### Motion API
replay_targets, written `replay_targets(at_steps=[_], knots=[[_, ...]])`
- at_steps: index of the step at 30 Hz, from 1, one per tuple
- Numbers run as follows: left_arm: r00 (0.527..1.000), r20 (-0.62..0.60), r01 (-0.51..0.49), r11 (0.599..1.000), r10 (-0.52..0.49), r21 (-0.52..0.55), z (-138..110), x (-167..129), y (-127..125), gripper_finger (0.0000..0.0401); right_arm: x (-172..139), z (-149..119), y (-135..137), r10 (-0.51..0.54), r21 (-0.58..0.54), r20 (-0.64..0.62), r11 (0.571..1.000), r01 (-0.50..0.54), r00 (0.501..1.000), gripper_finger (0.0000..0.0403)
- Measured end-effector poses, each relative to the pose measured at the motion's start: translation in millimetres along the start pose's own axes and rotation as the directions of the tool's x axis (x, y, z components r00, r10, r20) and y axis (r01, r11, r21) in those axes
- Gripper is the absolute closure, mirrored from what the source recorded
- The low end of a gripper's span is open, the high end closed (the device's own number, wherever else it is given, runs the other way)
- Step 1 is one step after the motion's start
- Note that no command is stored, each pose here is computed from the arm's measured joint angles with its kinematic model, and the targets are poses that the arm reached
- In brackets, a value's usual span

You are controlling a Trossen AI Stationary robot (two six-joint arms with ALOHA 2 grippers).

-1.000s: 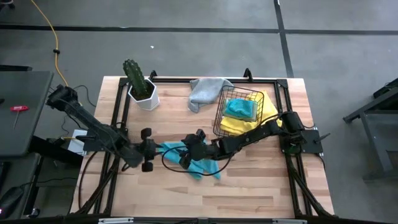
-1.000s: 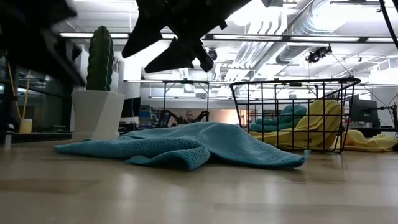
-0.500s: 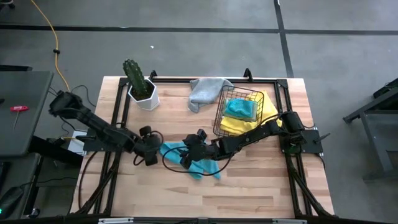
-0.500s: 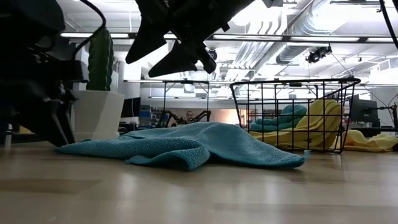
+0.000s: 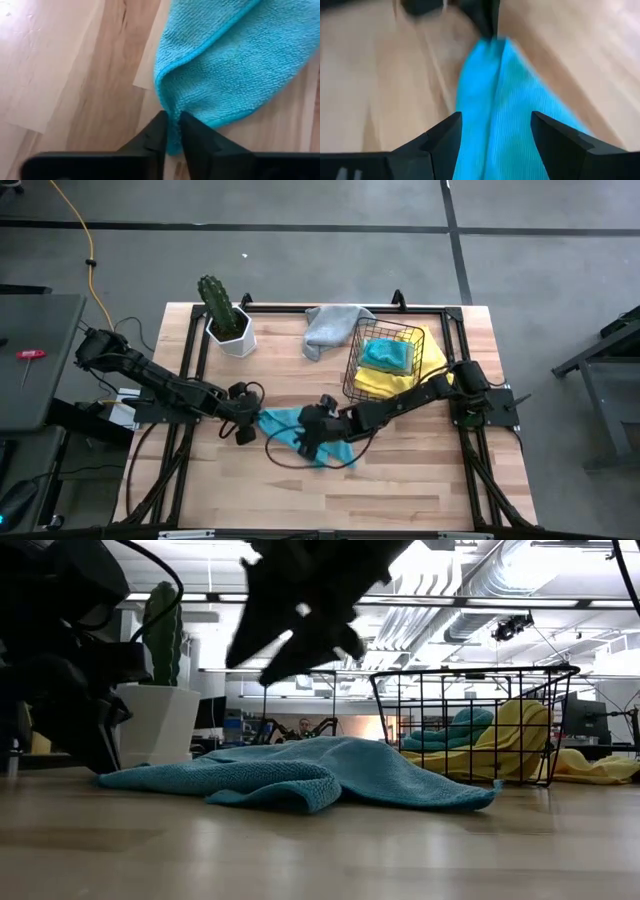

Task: Fold microfiber towels
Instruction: Fold the blue microfiber towel

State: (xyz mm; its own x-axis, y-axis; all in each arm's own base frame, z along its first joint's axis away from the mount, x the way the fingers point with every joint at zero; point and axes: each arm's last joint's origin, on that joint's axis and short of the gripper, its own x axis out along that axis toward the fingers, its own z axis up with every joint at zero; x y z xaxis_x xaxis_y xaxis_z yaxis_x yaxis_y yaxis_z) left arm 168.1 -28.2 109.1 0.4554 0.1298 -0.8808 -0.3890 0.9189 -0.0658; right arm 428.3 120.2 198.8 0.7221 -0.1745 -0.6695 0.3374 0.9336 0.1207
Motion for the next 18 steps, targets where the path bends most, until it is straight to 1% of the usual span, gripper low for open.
replay_targets(at_steps=[2, 3, 5, 8, 10, 13, 15, 18], knots=[[1.000, -0.006, 0.010, 1.000, -0.010, -0.002, 0, 0, 0, 0.0389, -8, -9, 8, -0.010, -0.044, -0.072, 0.999, 0.007, 0.997, 0.0174], [1.000, -0.007, 0.011, 1.000, -0.011, -0.003, 0, 0, 0, 0.0394, -13, -15, 14, -0.011, -0.061, -0.113, 0.998, 0.004, 0.993, 0.0174], [1.000, -0.010, 0.016, 1.000, -0.016, -0.002, 0, 0, 0, 0.0393, -25, -28, 26, -0.019, -0.093, -0.203, 0.996, 0.000, 0.979, 0.0174], [1.000, -0.011, 0.016, 1.000, -0.016, -0.002, -1, 0, 0, 0.0398, -46, -58, 44, -0.044, -0.130, -0.340, 0.992, 0.000, 0.939, 0.0176], [1.000, -0.010, 0.017, 1.000, -0.017, -0.002, -1, 0, 0, 0.0399, -58, -77, 54, -0.077, -0.149, -0.393, 0.989, 0.019, 0.916, 0.0180], [1.000, -0.007, 0.019, 1.000, -0.019, -0.003, 0, 0, 0, 0.0399, -65, -104, 69, -0.102, -0.207, -0.430, 0.978, 0.011, 0.897, 0.0191], [1.000, -0.006, 0.019, 1.000, -0.019, -0.004, 1, -1, -1, 0.0400, -65, -116, 77, -0.108, -0.257, -0.420, 0.966, -0.004, 0.901, 0.0200], [1.000, -0.003, 0.021, 1.000, -0.021, -0.004, 3, -1, -2, 0.0400, -56, -129, 79, -0.164, -0.319, -0.390, 0.947, 0.034, 0.906, 0.0213]])
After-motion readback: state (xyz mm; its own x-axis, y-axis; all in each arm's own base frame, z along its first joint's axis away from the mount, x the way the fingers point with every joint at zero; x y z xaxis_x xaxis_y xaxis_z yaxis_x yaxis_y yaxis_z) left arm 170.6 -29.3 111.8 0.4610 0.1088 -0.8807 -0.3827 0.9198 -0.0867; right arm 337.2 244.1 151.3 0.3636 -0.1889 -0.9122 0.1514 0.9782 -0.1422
